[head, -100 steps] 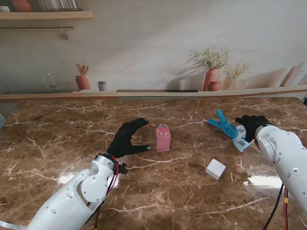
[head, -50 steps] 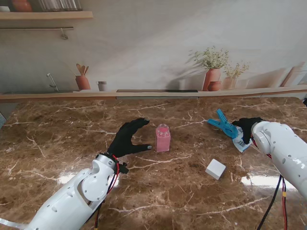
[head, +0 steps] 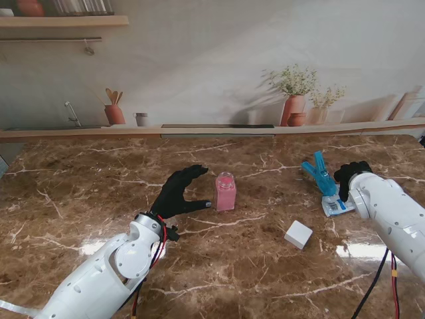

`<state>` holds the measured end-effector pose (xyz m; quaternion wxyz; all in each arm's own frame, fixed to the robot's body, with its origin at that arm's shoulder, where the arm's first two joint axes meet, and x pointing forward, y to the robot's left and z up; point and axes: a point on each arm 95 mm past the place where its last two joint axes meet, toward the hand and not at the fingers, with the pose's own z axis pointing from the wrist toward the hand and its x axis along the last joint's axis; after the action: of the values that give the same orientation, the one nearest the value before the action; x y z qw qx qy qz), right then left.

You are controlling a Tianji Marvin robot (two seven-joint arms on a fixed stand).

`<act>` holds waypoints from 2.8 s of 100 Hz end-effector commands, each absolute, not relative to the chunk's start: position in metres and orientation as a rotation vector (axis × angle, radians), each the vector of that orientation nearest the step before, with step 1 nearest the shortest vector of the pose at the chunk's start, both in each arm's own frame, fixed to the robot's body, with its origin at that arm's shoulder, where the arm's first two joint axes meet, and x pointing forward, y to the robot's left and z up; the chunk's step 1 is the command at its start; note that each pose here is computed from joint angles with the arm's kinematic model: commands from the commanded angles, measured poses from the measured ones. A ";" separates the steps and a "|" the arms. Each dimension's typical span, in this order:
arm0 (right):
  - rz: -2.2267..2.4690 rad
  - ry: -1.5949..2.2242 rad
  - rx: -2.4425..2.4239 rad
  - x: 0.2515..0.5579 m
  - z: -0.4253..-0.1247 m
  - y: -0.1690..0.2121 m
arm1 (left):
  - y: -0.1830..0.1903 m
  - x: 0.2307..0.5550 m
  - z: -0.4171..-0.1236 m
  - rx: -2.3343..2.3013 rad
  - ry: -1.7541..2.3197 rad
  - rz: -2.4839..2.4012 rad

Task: Fill the seasoning bottle

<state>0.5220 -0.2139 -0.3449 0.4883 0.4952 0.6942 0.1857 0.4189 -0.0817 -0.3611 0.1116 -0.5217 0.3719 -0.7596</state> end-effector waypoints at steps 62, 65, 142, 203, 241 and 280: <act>0.578 1.536 1.331 0.496 -0.408 -0.225 | -0.083 0.418 -0.360 -1.531 1.089 -2.238; 0.578 1.544 1.333 0.495 -0.407 -0.225 | -0.083 0.418 -0.360 -1.531 1.089 -2.238; 0.737 1.325 1.430 0.478 -0.382 -0.219 | -0.084 0.416 -0.358 -1.526 1.081 -2.260; 1.016 1.054 1.388 0.465 -0.334 -0.196 | -0.088 0.414 -0.351 -1.495 1.085 -2.284; 1.321 0.741 1.338 0.448 -0.302 -0.159 | -0.100 0.409 -0.343 -1.542 1.031 -2.354; 1.652 0.445 1.273 0.413 -0.266 -0.095 | -0.120 0.396 -0.335 -1.642 0.983 -2.455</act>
<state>0.4169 -0.1147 -0.2679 0.5036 0.5230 0.1859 0.6621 0.4018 -0.1099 -0.3347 0.0256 -0.5288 0.3183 -0.7864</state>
